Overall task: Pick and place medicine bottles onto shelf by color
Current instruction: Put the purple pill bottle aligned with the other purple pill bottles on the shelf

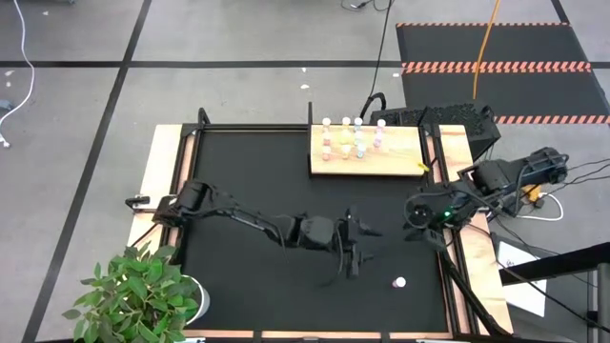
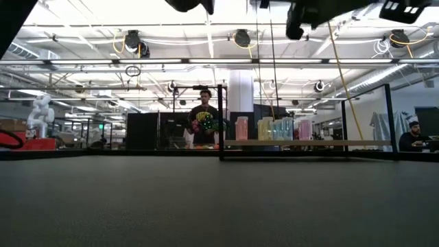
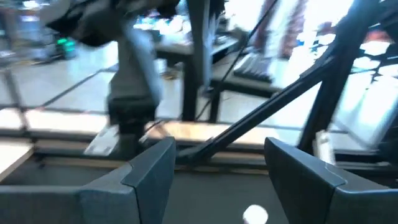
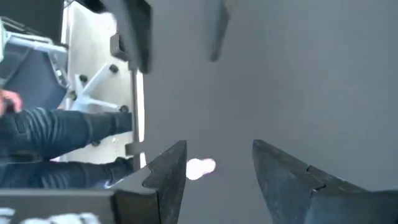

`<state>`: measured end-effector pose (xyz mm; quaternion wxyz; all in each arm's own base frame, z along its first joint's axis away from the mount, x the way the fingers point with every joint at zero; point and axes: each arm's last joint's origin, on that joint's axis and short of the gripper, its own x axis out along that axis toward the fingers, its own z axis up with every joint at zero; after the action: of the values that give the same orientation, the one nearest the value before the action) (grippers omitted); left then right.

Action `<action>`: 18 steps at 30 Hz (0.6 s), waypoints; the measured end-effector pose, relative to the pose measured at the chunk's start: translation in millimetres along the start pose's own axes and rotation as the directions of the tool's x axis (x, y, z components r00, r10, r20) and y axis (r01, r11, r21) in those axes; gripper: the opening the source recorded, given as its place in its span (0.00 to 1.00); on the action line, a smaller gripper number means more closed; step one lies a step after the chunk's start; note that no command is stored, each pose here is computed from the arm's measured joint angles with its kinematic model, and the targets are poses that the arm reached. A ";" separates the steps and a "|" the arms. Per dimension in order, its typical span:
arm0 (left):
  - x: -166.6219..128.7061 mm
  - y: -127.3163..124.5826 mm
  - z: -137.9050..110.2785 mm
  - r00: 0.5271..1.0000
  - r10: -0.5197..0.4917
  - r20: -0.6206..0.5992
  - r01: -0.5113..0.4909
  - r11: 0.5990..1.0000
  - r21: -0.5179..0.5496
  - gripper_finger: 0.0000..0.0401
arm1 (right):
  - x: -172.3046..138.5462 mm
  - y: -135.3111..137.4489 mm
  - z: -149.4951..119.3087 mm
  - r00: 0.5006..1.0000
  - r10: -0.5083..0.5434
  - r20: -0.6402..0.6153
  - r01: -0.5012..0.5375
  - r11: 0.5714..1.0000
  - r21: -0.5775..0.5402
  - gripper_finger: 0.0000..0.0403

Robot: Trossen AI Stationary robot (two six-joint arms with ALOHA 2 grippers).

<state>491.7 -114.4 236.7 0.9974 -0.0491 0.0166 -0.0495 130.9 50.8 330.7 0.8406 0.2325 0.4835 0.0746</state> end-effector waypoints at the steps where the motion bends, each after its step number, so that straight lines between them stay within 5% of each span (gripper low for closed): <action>1: 0.5 -4.5 -5.4 1.000 0.030 -0.008 -0.030 1.000 0.004 0.62 | 0.0 1.0 -2.3 1.000 0.007 -0.006 -0.007 1.000 0.003 0.44; 9: 9.3 -28.0 -55.1 0.996 0.084 -0.015 -0.084 0.996 0.005 0.62 | 0.9 13.6 -17.1 0.995 0.059 -0.080 -0.065 0.995 -0.073 0.44; 18: 35.7 -31.7 -96.0 0.999 0.047 0.000 -0.047 0.997 -0.062 0.62 | 4.6 16.9 -24.3 0.987 0.073 -0.140 -0.077 0.997 -0.020 0.44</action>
<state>520.4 -158.6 143.4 0.9963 -0.0797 0.0187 -0.0254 114.3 75.1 324.7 0.8042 0.2342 0.5310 0.1283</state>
